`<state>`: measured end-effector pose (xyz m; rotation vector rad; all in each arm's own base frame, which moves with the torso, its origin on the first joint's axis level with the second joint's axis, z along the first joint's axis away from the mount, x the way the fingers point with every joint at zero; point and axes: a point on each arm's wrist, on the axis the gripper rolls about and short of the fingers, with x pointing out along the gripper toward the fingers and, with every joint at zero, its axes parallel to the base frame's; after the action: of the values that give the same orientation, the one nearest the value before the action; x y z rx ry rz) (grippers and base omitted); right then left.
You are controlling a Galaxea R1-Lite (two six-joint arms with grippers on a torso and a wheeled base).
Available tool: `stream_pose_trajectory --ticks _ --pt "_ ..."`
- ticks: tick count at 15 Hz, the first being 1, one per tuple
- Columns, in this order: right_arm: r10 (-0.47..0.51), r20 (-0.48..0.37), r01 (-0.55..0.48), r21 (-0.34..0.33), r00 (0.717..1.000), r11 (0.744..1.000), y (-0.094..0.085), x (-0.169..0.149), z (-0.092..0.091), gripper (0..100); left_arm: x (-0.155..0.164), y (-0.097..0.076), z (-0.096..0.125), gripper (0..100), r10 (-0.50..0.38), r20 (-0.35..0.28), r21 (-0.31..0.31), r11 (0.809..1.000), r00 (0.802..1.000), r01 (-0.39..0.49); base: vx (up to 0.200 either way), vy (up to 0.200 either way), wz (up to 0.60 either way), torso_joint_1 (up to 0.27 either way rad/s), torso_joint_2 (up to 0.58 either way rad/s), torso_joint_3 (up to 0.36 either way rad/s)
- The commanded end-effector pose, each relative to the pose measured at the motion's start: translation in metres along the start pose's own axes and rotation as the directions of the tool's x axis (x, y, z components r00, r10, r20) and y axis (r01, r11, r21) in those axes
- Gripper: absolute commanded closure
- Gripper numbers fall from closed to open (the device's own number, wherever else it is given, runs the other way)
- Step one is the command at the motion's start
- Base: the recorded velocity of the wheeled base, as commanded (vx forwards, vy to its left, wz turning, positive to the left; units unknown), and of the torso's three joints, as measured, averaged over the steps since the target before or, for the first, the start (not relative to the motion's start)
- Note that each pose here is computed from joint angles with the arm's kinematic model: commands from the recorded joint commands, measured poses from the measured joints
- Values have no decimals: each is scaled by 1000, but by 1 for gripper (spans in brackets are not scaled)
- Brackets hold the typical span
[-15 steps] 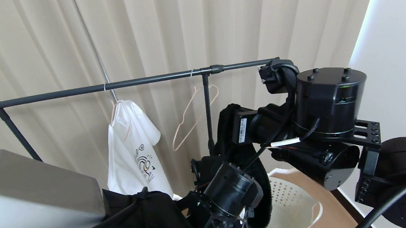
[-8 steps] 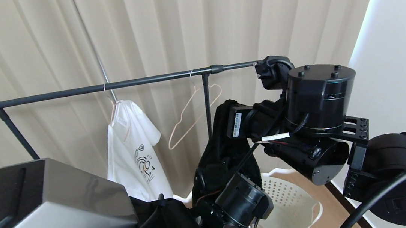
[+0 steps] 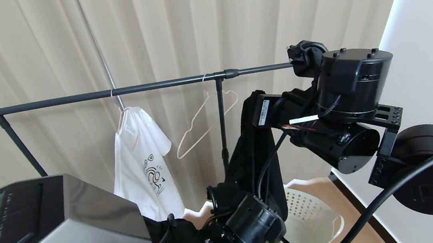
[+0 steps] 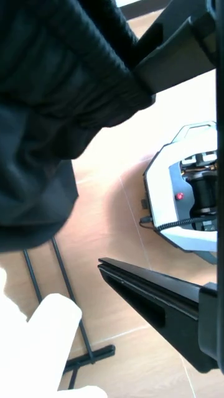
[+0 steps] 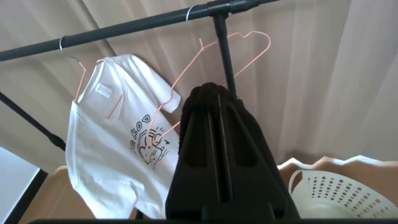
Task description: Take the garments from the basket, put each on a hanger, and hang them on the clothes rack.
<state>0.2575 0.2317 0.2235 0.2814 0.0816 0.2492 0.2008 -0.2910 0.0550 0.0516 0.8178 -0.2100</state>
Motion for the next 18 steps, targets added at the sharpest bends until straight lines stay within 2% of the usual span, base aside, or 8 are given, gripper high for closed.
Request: stream_pose_trajectory --ticks 1,2,3,10,11,13,16,18 --pt "-31 35 31 16 999 999 -10 6 11 100 -5 2 -2 0 -2 -3 12 1000 1000 2 0 0 0 0 0 0" --pt "-43 43 42 19 998 999 -13 8 13 100 -6 2 -1 0 -4 0 11 1000 1000 4 0 0 0 0 0 0" --pt "-55 52 54 23 997 998 -17 9 17 100 -8 3 0 100 -7 4 8 1000 1000 7 0 0 0 0 0 0" --pt "-97 82 95 20 992 995 -31 9 30 100 -33 30 40 100 -12 100 -35 999 995 16 0 0 0 0 0 0" --pt "-120 84 122 -22 989 992 -38 12 31 100 -43 57 65 100 1 147 -37 999 989 5 0 0 0 0 0 0" --pt "-129 82 134 -63 988 989 -41 11 31 100 -50 80 86 100 -18 176 39 999 984 12 0 0 0 0 0 0" --pt "-169 50 174 -158 984 972 -47 6 23 100 -49 102 113 100 20 234 141 988 972 -55 0 0 0 0 0 0" --pt "-230 26 227 -295 973 928 -55 -3 9 100 -49 107 118 100 26 262 127 990 965 -61 0 0 0 0 0 0"
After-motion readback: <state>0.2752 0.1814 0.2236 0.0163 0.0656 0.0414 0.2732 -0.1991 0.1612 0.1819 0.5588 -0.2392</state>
